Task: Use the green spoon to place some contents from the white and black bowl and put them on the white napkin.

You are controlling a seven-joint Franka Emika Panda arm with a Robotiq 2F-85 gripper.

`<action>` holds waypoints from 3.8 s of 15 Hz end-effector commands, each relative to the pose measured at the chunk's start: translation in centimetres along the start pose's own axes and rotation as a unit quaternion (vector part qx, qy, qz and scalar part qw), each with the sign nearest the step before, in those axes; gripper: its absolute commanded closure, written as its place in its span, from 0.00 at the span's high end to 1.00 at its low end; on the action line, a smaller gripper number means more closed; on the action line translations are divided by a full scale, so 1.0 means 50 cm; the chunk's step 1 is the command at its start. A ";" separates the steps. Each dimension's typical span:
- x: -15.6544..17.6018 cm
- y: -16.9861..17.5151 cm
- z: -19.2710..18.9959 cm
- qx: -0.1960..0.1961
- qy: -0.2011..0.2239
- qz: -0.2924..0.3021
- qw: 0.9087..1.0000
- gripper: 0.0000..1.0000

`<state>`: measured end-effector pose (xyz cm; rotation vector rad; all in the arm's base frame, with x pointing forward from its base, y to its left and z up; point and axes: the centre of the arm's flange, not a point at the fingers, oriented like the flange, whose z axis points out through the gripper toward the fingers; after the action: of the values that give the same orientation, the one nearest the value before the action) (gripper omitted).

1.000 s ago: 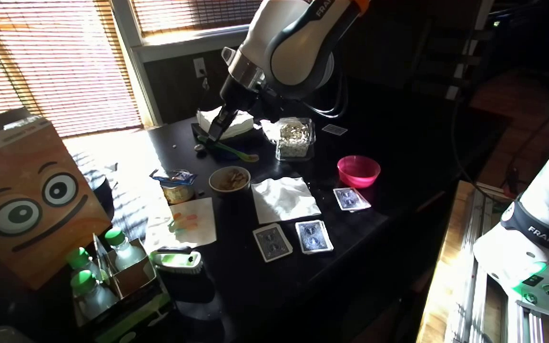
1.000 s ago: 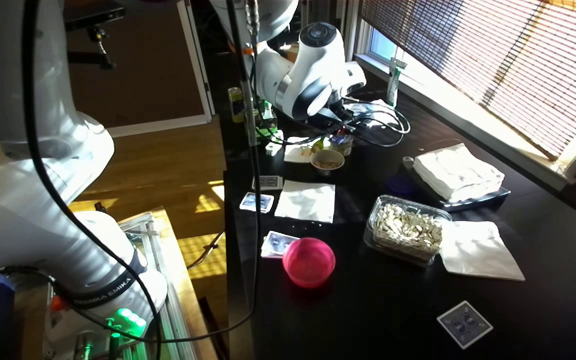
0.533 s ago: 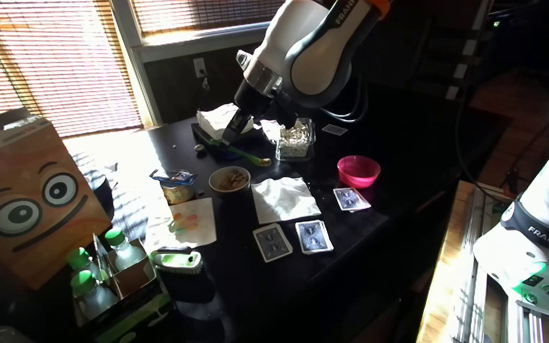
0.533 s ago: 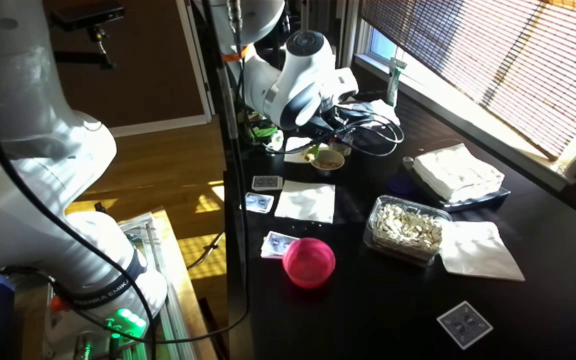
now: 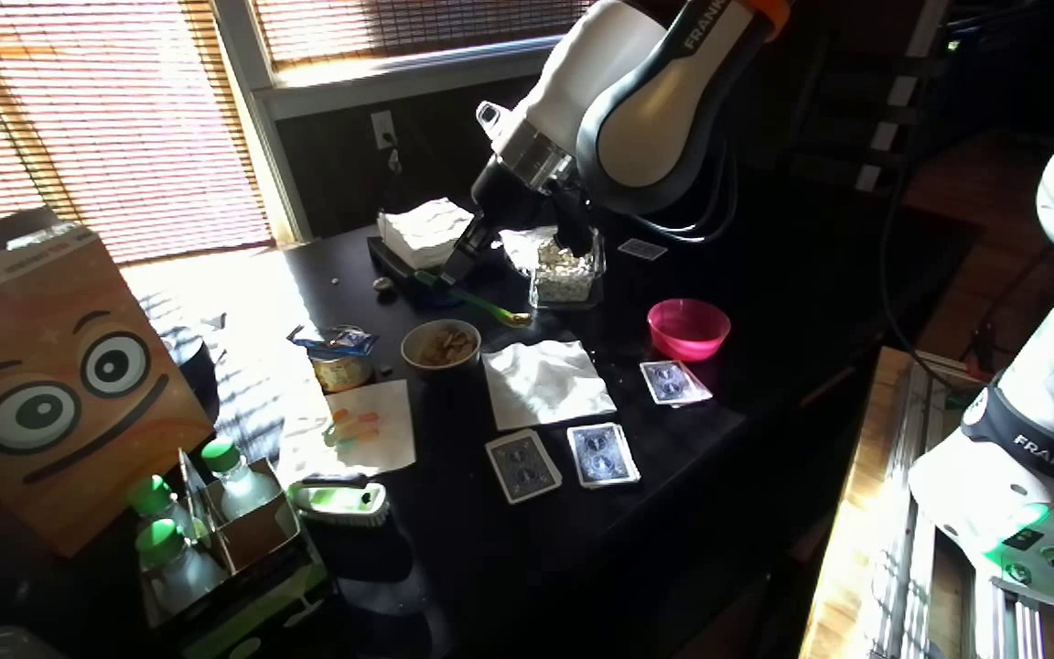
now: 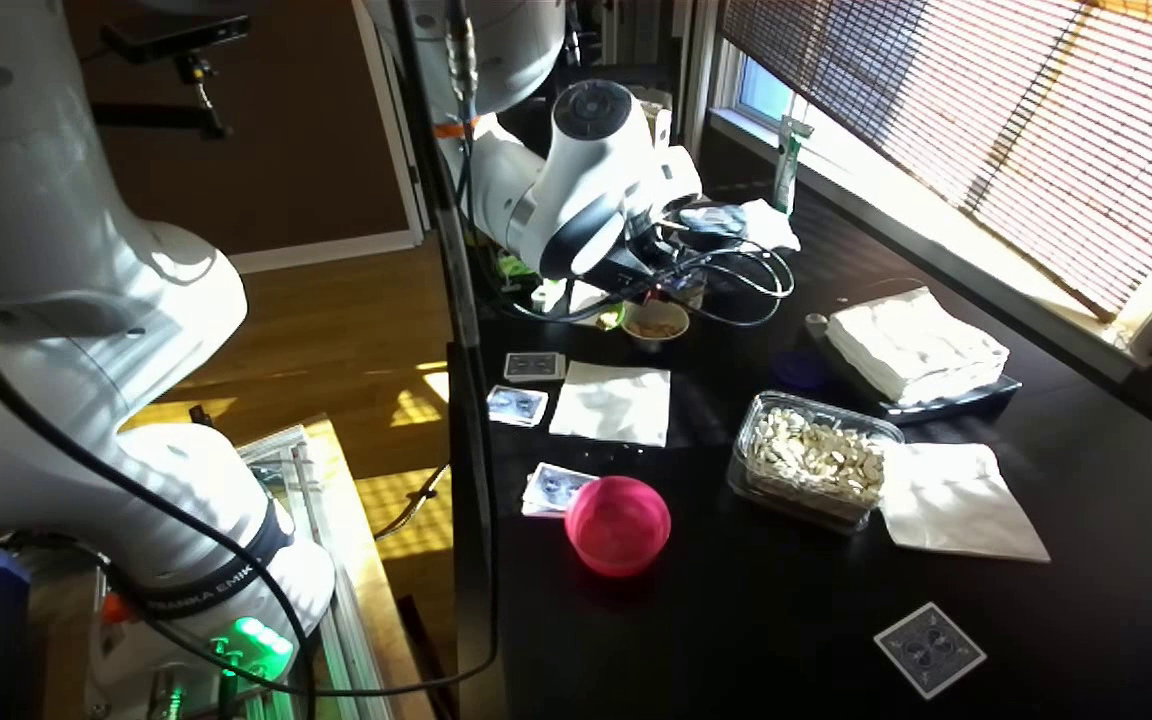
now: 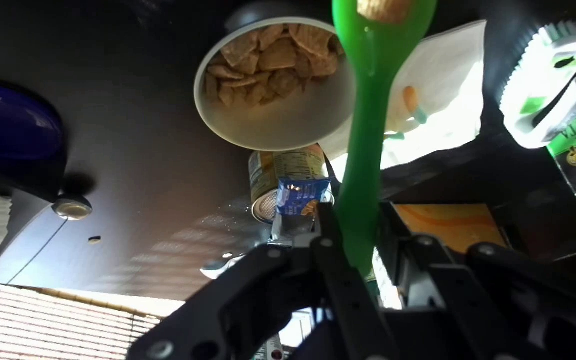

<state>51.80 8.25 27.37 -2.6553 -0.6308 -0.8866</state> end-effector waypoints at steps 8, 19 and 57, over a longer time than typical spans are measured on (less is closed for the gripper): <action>-0.066 0.068 -0.004 0.103 0.064 -0.032 0.992 0.06; -0.120 0.115 0.023 0.184 0.088 -0.001 0.979 0.06; 0.007 0.153 0.051 -0.016 -0.212 -0.080 0.974 0.06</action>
<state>54.80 2.75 25.74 -2.7466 -0.9401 -0.4845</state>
